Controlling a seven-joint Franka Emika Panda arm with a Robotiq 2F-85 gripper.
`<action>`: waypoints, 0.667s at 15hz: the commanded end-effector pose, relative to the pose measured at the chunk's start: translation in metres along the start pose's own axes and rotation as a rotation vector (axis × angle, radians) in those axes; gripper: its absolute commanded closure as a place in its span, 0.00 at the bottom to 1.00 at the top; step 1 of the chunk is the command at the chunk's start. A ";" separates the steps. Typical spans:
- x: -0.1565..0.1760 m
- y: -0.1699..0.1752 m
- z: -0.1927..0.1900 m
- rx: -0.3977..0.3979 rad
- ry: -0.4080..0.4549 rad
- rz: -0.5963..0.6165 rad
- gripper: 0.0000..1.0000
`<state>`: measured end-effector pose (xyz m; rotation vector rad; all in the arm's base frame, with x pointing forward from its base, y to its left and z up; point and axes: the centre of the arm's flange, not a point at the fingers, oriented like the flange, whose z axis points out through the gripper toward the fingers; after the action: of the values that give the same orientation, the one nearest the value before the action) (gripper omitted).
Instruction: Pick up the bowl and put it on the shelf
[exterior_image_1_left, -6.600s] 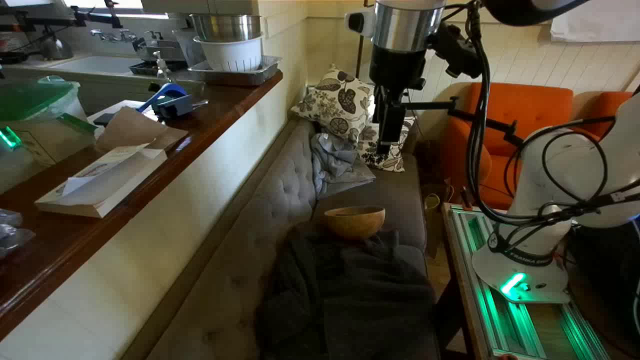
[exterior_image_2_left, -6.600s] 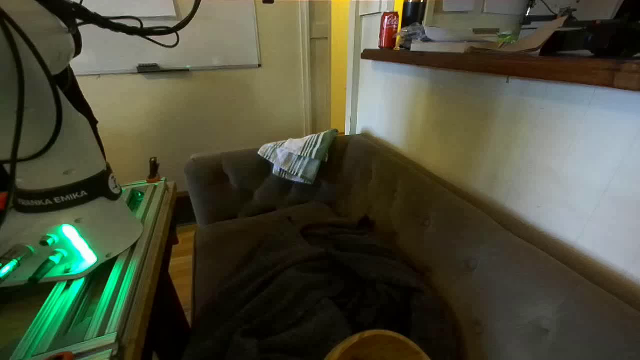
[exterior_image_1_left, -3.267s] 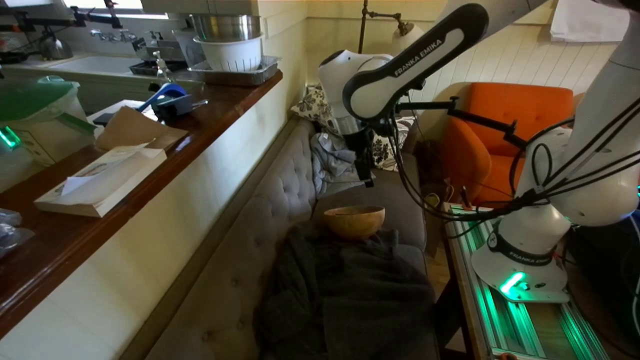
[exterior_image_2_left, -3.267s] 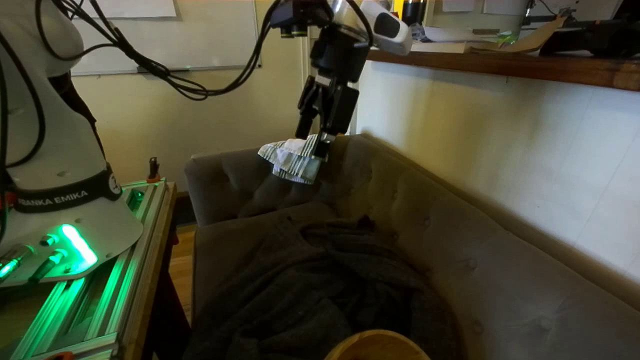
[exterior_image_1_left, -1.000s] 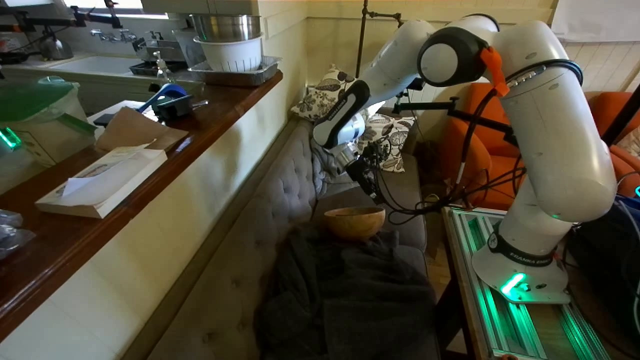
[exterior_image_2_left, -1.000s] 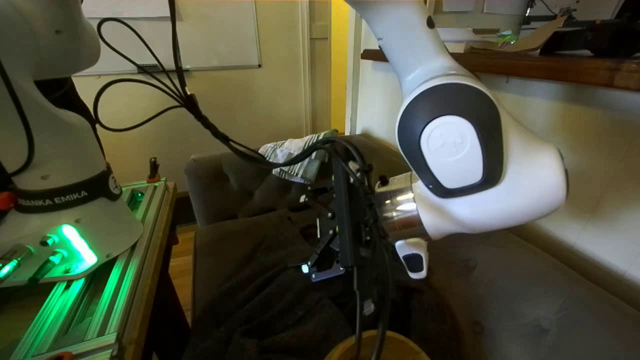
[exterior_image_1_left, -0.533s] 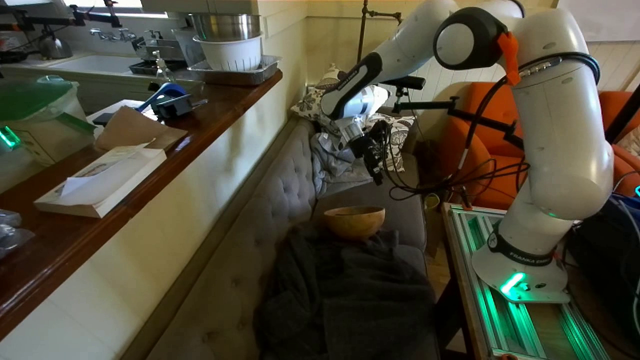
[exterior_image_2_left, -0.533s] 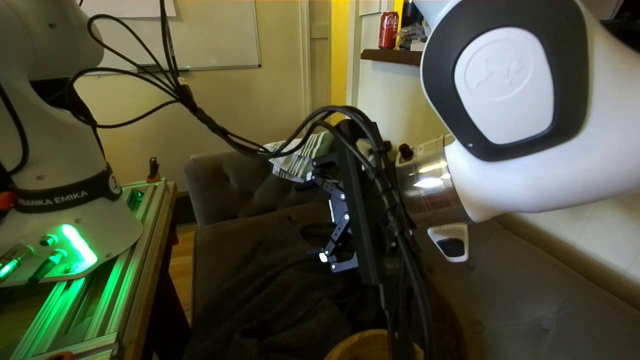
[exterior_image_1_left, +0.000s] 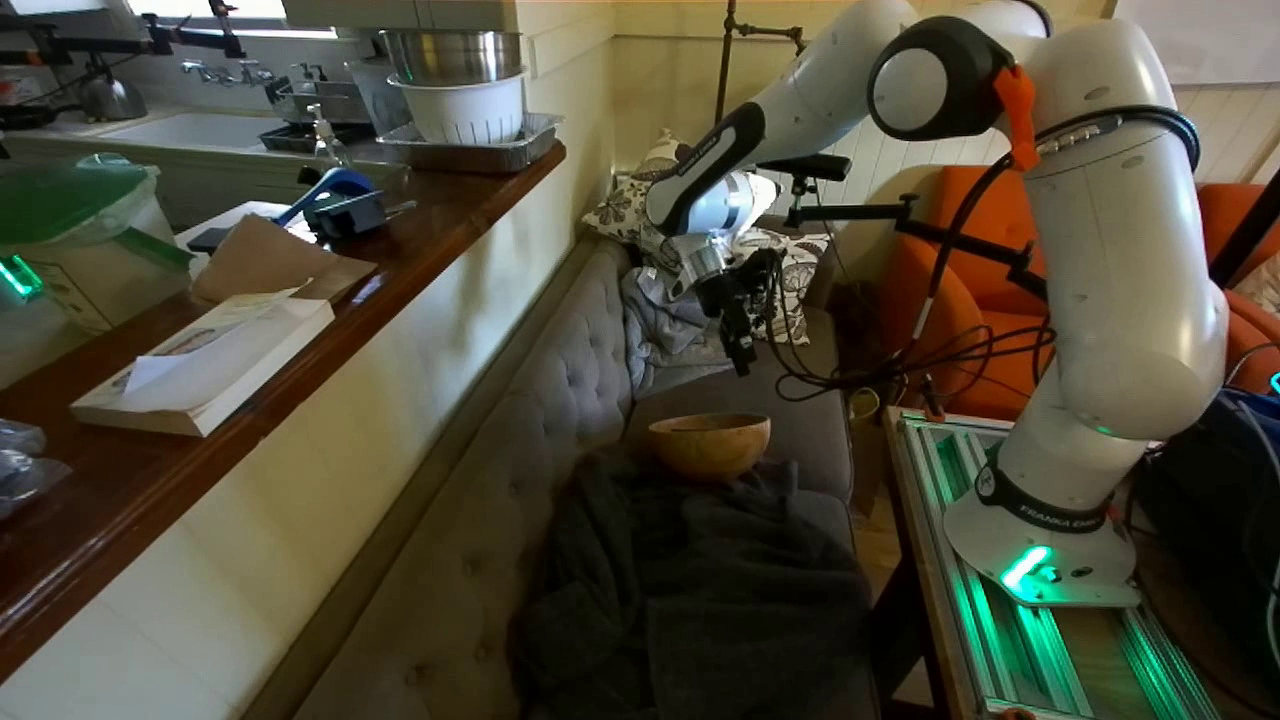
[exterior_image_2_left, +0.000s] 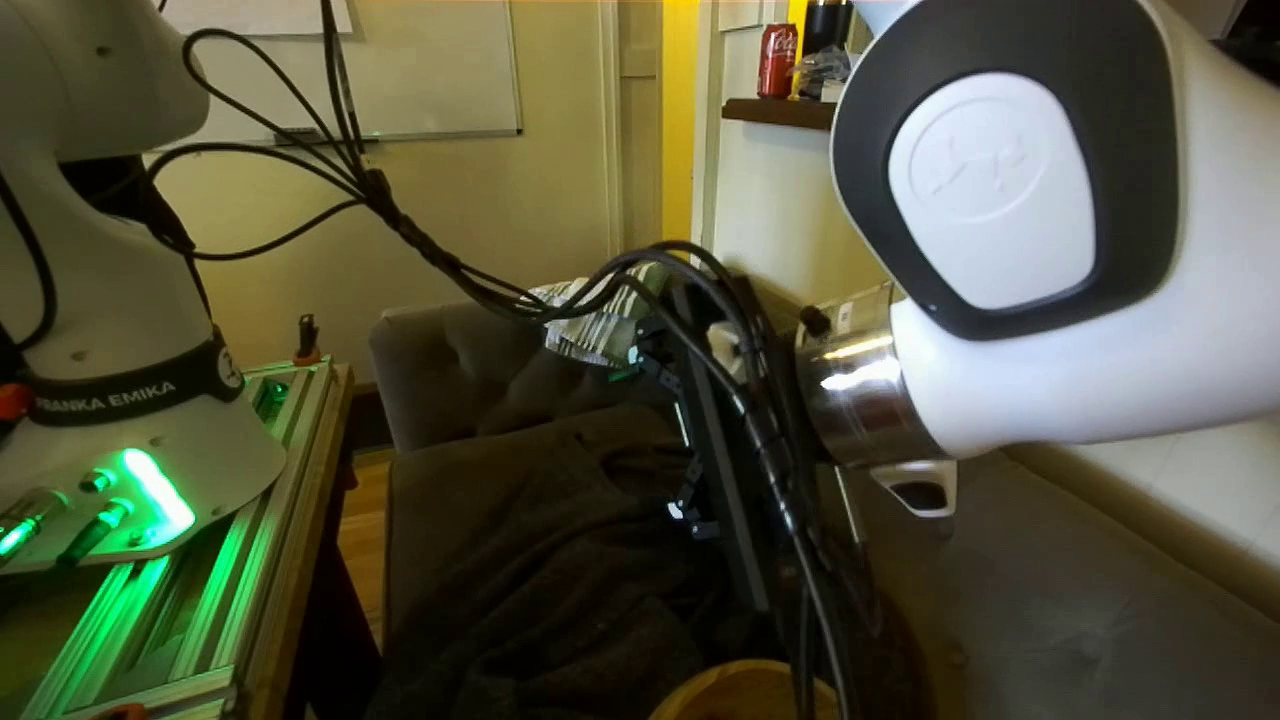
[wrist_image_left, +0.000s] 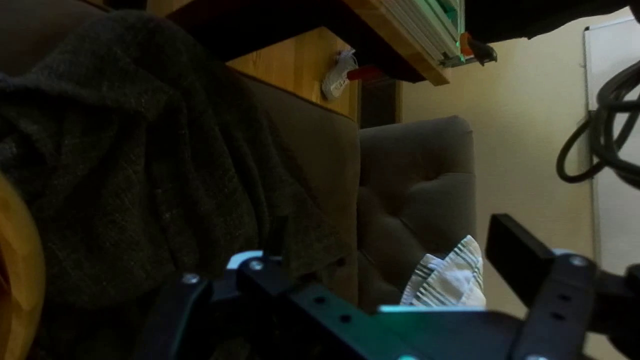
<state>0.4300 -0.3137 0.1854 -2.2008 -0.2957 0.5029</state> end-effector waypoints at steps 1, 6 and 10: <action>-0.008 0.018 0.006 0.010 0.114 -0.130 0.00; 0.014 0.041 0.020 -0.321 0.197 -0.086 0.00; 0.039 0.052 0.031 -0.513 0.229 -0.054 0.00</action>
<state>0.4537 -0.3301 0.1322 -2.6132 -0.4232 0.1846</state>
